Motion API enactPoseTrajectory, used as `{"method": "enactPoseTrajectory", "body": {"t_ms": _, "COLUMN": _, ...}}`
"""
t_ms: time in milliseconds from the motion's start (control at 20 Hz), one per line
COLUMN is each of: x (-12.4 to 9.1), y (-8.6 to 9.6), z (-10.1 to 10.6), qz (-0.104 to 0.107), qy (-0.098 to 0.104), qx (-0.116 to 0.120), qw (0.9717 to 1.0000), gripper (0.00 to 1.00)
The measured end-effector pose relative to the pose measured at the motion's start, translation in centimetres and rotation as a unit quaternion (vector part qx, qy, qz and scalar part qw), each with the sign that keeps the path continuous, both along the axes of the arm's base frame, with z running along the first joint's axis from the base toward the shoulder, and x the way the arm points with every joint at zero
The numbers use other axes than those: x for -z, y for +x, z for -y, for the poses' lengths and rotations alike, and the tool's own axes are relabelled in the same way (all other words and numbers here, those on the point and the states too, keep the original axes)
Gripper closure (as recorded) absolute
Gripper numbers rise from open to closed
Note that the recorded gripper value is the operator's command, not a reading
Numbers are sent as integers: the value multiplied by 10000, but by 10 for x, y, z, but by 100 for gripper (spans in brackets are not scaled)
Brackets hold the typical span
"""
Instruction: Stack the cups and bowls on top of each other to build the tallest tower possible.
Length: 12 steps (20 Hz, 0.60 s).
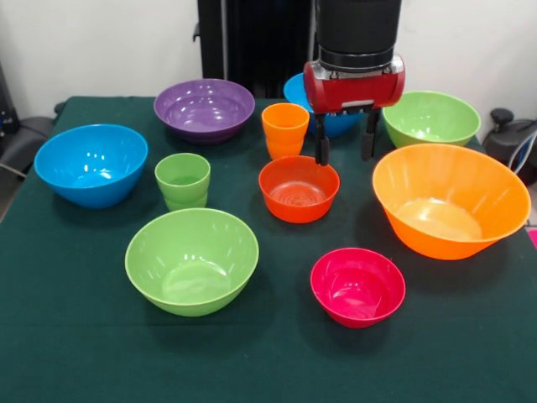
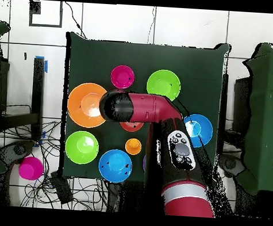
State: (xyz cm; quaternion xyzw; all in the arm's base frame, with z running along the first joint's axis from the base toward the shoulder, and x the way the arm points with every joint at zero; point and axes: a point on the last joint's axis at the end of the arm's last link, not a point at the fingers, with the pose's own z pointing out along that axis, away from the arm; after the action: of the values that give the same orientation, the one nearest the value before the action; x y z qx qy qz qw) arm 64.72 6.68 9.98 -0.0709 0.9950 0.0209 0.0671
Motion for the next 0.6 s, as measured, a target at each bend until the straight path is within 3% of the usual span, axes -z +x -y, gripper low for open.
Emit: {"method": "enactPoseTrajectory", "body": {"t_ms": 600, "x": -3, "y": 6, "z": 4, "qz": 56, "qy": -9, "qx": 33, "qw": 10000, "gripper": 0}}
